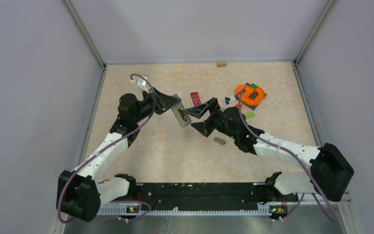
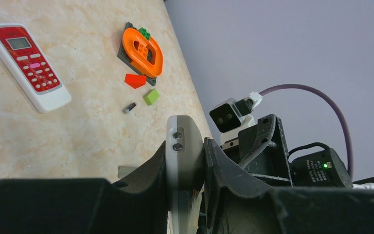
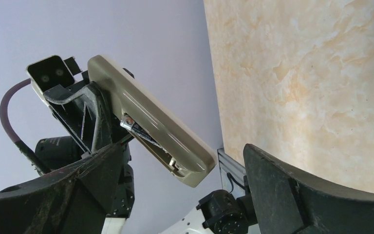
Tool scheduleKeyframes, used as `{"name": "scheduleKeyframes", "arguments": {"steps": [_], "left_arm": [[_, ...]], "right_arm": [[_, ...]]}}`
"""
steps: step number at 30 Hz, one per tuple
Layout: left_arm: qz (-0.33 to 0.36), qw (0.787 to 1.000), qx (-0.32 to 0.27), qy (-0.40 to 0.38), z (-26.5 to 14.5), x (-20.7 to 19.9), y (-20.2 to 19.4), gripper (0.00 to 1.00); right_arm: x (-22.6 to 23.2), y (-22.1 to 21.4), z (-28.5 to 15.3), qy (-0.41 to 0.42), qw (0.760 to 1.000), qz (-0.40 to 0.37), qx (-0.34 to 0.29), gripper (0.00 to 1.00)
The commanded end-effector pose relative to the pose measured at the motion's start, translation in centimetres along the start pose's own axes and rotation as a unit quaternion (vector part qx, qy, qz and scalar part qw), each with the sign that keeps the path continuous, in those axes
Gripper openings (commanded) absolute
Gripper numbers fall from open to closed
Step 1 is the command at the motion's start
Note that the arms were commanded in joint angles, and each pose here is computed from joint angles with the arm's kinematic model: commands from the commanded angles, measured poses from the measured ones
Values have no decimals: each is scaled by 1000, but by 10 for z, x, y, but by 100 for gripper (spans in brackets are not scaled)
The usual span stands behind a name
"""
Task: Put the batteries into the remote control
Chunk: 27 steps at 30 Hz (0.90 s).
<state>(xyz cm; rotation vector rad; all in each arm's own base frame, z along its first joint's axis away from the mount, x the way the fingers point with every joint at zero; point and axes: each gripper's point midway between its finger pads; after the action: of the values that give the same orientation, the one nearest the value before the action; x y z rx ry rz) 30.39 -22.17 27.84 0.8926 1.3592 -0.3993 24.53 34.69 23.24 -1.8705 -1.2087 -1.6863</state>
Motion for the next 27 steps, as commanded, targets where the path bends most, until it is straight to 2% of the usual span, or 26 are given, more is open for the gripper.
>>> {"name": "scheduleKeyframes", "arguments": {"steps": [1,12,21,27], "left_arm": [[9,999,-9,-44,-1,-22,3,0],[-9,999,3,-52,-1,-23,-1,0],[4,998,12,-60,-4,-23,-6,0],[13,997,18,-69,-6,-25,-9,0]], "right_arm": [[29,6,-1,62,998,14,-15,96],[49,3,9,114,993,33,-3,96],[52,3,17,115,992,41,0,97],[48,-2,20,114,992,55,12,93]]}}
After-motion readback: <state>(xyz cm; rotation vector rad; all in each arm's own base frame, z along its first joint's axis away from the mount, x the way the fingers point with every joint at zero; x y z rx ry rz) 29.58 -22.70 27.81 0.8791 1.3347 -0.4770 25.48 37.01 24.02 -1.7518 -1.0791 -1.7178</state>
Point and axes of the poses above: each gripper's point midway between its finger pads, its own z axis out along the fingers, its own x axis along the line the jaws close on, y = z × x, and after that the axes turned 14 degrees about -z, right-handed
